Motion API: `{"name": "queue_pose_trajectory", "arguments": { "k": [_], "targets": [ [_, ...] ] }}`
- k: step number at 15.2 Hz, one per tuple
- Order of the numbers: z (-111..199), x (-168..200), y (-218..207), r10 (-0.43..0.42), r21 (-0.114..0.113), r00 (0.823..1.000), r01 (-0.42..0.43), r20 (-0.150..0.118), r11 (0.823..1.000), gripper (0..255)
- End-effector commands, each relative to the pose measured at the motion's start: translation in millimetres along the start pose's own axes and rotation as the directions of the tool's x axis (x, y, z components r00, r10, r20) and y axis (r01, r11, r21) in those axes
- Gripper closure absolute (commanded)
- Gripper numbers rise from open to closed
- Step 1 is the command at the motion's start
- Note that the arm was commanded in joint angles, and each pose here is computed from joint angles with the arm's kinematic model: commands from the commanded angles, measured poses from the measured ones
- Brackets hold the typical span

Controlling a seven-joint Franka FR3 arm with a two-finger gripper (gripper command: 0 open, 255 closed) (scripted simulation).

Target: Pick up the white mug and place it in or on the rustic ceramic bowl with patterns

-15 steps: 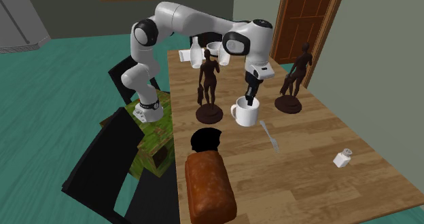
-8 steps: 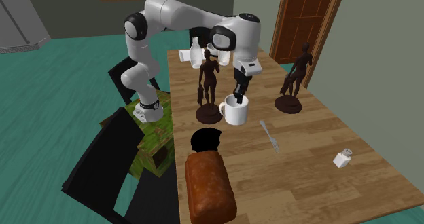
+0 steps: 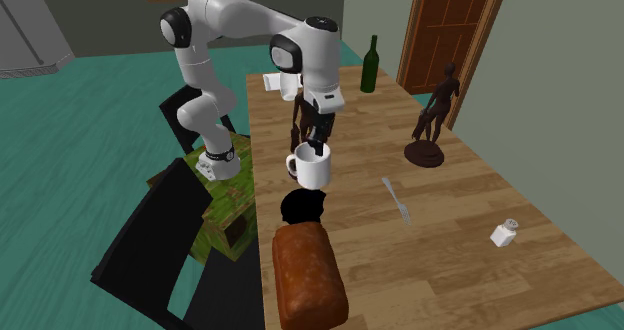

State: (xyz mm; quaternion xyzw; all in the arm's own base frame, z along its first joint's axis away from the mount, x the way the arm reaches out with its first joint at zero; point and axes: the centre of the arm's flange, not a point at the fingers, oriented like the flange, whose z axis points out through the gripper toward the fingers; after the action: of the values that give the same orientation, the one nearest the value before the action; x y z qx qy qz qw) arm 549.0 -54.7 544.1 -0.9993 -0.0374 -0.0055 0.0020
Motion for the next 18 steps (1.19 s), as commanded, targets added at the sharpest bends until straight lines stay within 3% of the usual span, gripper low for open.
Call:
{"name": "queue_pose_trajectory", "arguments": {
  "k": [1, 18],
  "targets": [
    [-5, -19, 18, -0.001, 0.000, 1.000, 0.001, 0.000, 1.000, 255],
    [78, -26, 24, -0.001, 0.000, 1.000, 0.001, 0.000, 1.000, 255]
  ]
}}
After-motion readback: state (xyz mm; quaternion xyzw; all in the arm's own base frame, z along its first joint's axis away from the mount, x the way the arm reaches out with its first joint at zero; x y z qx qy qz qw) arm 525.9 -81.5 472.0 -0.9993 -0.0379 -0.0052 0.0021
